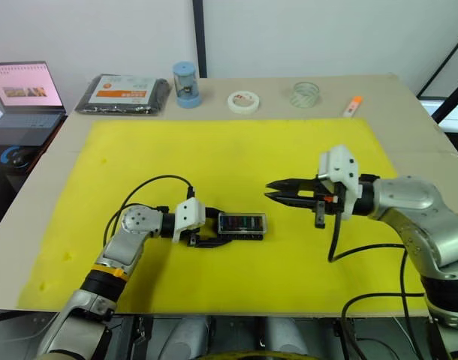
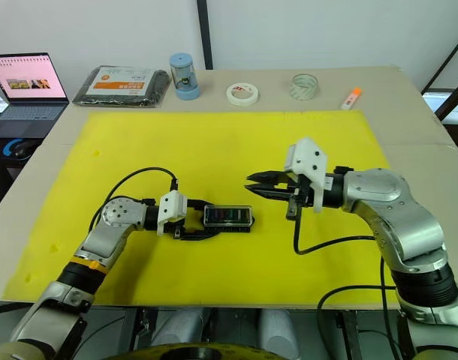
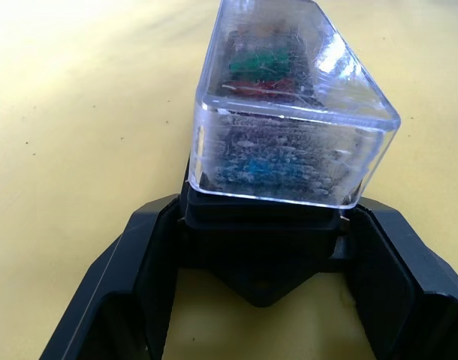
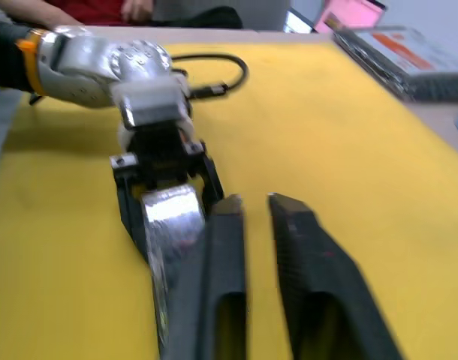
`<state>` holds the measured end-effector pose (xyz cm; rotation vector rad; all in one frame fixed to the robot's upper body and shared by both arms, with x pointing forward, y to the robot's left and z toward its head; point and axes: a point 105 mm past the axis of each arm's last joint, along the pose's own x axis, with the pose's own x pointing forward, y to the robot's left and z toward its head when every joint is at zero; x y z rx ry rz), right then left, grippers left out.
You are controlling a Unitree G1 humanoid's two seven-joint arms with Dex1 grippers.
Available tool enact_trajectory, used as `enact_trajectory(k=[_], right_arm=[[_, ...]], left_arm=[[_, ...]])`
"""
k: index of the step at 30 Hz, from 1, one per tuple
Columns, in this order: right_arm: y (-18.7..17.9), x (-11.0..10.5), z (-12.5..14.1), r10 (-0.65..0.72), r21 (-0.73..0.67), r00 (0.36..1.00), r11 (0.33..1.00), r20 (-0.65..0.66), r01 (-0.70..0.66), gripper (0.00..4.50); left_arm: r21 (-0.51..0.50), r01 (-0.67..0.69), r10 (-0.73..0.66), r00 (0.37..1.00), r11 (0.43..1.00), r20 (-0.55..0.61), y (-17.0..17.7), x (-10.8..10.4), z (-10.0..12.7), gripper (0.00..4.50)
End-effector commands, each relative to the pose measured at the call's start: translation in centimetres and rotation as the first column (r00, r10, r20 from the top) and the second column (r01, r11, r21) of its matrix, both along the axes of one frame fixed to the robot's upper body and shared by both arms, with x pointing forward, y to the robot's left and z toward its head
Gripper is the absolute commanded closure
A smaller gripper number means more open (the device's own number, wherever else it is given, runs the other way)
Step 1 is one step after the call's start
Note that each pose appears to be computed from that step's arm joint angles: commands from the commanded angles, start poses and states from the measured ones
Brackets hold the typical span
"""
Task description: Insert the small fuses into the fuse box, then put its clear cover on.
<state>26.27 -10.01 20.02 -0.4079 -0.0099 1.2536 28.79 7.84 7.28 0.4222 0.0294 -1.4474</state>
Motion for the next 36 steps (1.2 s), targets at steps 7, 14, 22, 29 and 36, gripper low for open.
enact_trajectory(k=[7, 14, 22, 29, 36], right_arm=[[3.1, 0.8, -2.8, 0.040, -0.159, 0.998, 0.987, 0.038, -0.034, 4.45], [2.8, 1.5, -10.9, -0.092, -0.354, 0.967, 0.935, -0.237, 0.002, 4.45], [2.8, 2.9, -8.8, -0.106, -0.295, 0.986, 0.953, -0.127, 0.064, 4.45], [2.4, 4.7, -5.0, -0.140, -0.203, 0.990, 0.969, 0.020, 0.141, 4.45], [0.0, 5.1, -0.2, -0.169, -0.062, 0.981, 0.982, 0.095, 0.176, 4.45]], left_arm=[[0.014, 0.013, -0.013, 1.000, 1.000, -0.007, -0.1, 0.0, -0.1, 1.75], [0.014, 0.016, -0.015, 1.000, 1.000, -0.013, -0.3, -0.2, -0.1, 1.75], [0.019, -0.003, 0.003, 1.000, 1.000, -0.015, 0.1, -0.1, -0.2, 1.75], [0.004, -0.013, 0.013, 1.000, 1.000, -0.025, 0.0, -0.1, -0.2, 1.75], [-0.061, -0.071, 0.063, 0.991, 0.996, -0.120, 0.0, 0.6, 0.7, 1.75]])
